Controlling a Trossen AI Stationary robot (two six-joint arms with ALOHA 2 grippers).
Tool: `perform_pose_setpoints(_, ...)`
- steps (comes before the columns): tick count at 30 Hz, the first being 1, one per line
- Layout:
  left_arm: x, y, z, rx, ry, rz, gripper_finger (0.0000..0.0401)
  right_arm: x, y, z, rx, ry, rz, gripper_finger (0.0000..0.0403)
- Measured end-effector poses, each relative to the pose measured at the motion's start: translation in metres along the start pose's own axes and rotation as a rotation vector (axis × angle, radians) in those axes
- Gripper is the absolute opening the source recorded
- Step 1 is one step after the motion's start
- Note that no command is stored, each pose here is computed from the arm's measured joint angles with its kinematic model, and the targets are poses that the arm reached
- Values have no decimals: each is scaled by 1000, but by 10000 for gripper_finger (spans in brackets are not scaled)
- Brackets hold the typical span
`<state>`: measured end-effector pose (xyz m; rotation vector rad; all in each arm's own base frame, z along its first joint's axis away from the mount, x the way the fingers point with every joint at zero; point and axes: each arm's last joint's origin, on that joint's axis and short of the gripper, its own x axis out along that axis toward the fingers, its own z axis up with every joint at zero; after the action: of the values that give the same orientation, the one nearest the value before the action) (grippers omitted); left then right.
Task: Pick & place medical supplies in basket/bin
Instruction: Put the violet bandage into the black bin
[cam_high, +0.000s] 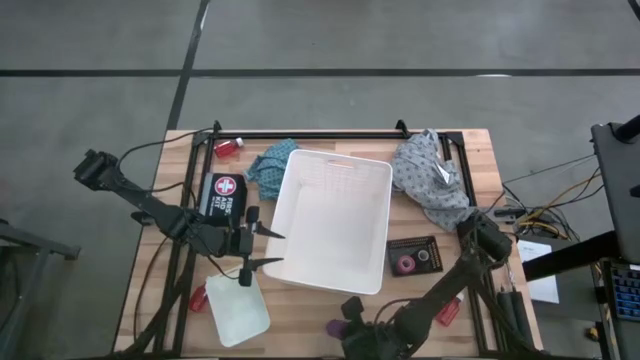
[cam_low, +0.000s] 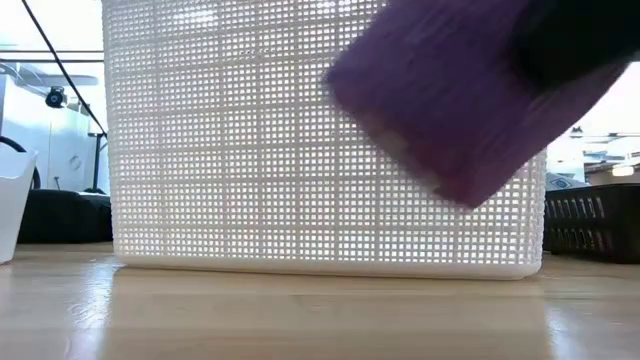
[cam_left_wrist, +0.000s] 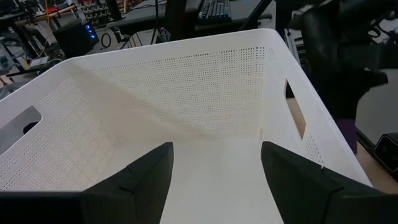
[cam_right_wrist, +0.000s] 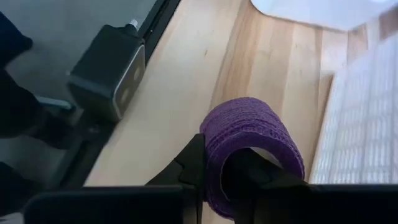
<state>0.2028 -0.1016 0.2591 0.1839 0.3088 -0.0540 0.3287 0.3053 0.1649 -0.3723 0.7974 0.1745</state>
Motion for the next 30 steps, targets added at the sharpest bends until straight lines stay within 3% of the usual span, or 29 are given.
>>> perform_pose_setpoints(7, 0, 0, 0, 0, 0, 0, 250, -36, 7, -5, 160, 91, 40, 38)
perform_pose_setpoints(14, 0, 0, 0, 0, 0, 0, 250, -74, 21, -17, 416, 217, 76, 38)
perform_pose_setpoints(18, 0, 0, 0, 0, 0, 0, 250, -101, 23, -30, 542, 306, 2, 38)
perform_pose_setpoints(24, 0, 0, 0, 0, 1, 0, 249, -138, 8, -46, 854, 409, -213, 38)
perform_pose_setpoints(30, 0, 0, 0, 0, 0, 0, 249, -165, -19, -46, 882, 438, -294, 38)
